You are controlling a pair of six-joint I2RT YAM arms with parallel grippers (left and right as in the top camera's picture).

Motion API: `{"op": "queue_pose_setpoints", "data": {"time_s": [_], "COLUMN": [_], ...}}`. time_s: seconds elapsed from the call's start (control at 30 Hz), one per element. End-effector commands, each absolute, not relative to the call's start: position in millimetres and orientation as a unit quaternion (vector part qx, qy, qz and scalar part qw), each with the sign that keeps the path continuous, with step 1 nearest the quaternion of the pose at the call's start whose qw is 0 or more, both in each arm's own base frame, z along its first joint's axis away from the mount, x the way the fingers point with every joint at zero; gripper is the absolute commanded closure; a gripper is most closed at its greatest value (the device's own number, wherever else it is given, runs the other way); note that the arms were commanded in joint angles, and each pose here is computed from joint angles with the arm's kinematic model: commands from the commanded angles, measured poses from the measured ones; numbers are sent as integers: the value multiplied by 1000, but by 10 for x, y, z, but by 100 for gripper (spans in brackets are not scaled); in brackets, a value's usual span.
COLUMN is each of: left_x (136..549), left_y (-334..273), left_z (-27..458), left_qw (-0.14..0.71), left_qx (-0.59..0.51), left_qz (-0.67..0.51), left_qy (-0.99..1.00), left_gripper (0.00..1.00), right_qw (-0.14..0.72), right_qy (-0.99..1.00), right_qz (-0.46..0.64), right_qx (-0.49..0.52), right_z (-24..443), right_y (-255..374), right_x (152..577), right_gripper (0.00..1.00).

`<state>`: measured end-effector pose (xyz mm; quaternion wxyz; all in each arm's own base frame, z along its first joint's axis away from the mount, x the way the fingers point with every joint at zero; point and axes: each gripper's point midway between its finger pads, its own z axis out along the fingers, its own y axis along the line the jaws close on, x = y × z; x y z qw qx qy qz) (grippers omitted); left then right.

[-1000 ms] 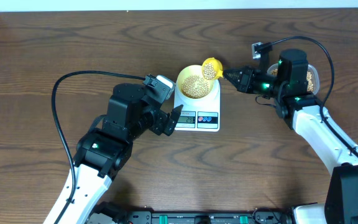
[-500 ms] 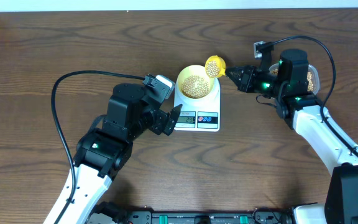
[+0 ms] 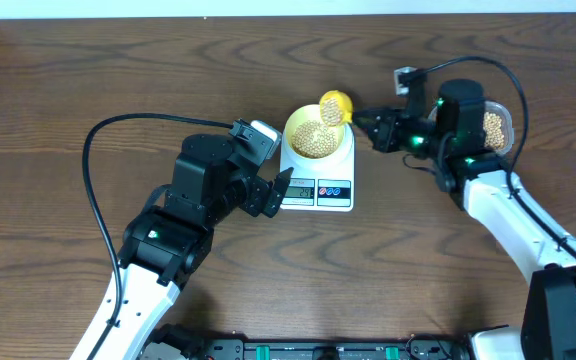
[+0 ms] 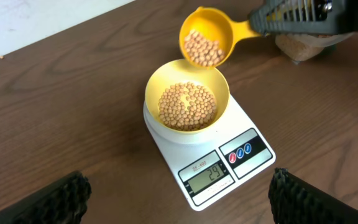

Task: Scoop item into bowl and weigh 50g on scale
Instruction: 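Tilt the scoop slowly to trickle soybeans into the bowl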

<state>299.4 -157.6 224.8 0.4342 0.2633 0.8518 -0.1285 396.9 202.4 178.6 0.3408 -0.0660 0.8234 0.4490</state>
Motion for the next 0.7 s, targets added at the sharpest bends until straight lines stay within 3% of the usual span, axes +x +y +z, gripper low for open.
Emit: {"op": "queue_pose_setpoints", "data": {"time_s": [0.0, 0.67], "left_x": [3000, 3000], "left_y": [-1543, -1543], "left_z": [2246, 2246], "left_qw": [436, 436], "left_qx": [256, 256], "left_qz": [-124, -124], "left_qy": [854, 854], "left_gripper": [7, 6], "right_qw": [353, 388], "right_qy": [823, 817], "right_qz": [437, 398], "right_qx": [-85, -155], "right_z": [1777, 1737], "right_y": [2057, 2058], "right_x": [3987, 3991], "right_gripper": [99, 99]}}
